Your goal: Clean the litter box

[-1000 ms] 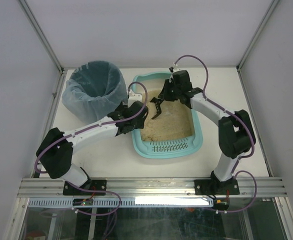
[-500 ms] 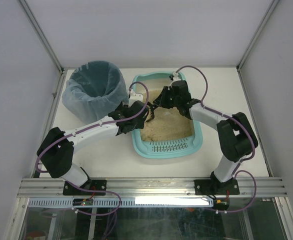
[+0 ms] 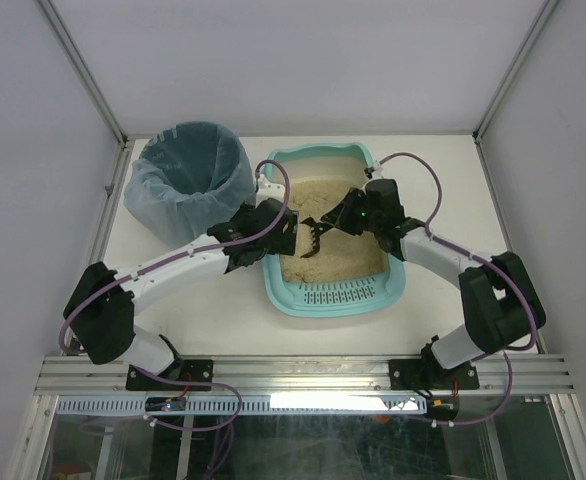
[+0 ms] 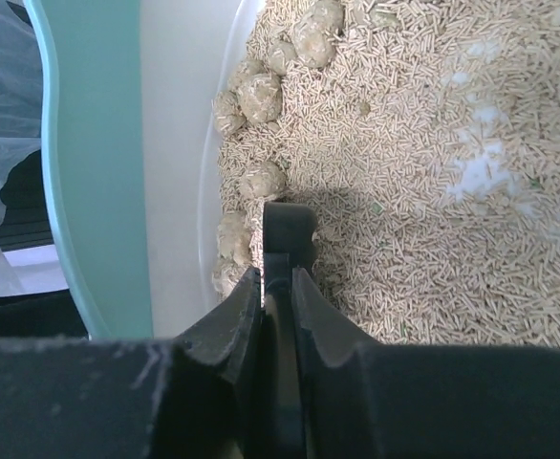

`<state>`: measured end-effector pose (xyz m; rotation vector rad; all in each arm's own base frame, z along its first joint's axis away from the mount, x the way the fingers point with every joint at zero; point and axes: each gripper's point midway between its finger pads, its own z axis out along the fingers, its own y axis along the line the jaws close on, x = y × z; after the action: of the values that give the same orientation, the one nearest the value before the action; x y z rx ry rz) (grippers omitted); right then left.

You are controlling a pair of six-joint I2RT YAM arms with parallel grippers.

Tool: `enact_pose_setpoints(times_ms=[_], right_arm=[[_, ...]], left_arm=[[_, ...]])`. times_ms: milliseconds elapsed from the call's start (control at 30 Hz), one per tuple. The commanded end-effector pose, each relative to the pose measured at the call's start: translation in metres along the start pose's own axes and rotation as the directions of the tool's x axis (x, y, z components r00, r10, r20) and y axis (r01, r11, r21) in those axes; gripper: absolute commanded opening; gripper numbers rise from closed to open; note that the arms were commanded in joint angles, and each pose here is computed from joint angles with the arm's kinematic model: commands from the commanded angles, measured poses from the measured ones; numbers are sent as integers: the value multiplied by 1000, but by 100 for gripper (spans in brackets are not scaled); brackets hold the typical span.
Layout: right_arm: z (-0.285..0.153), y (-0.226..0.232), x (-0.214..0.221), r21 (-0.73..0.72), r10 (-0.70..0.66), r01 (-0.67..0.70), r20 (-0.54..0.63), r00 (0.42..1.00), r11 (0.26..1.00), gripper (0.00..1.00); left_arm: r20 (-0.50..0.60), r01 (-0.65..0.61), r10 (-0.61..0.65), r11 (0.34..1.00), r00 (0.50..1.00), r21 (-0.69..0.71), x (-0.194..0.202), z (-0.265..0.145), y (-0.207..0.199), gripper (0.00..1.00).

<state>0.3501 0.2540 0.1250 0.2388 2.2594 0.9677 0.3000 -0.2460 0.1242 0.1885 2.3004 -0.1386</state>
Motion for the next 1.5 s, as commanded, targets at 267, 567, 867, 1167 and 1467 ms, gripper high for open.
enact_pose_setpoints(times_ms=[267, 567, 867, 1167, 1467], right_arm=[[-57, 31, -46, -134, 74, -50, 179, 981, 990, 0], [-95, 16, -50, -241, 202, -150, 207, 957, 959, 0], [-133, 2, -64, -371, 338, -226, 273, 901, 901, 0], [-139, -18, -63, -423, 451, -305, 302, 840, 853, 0], [-139, -6, -58, -485, 455, -299, 243, 857, 822, 0]], left_arm=[[212, 74, -102, 988, 972, 135, -73, -52, -5, 90], [324, -42, -46, 965, 945, 259, -112, -87, -23, 91], [464, -129, -21, 949, 886, 289, -157, -111, -34, 92], [520, -140, -37, 945, 853, 297, -185, -108, -46, 95], [542, -127, -31, 959, 840, 252, -171, -99, -22, 95]])
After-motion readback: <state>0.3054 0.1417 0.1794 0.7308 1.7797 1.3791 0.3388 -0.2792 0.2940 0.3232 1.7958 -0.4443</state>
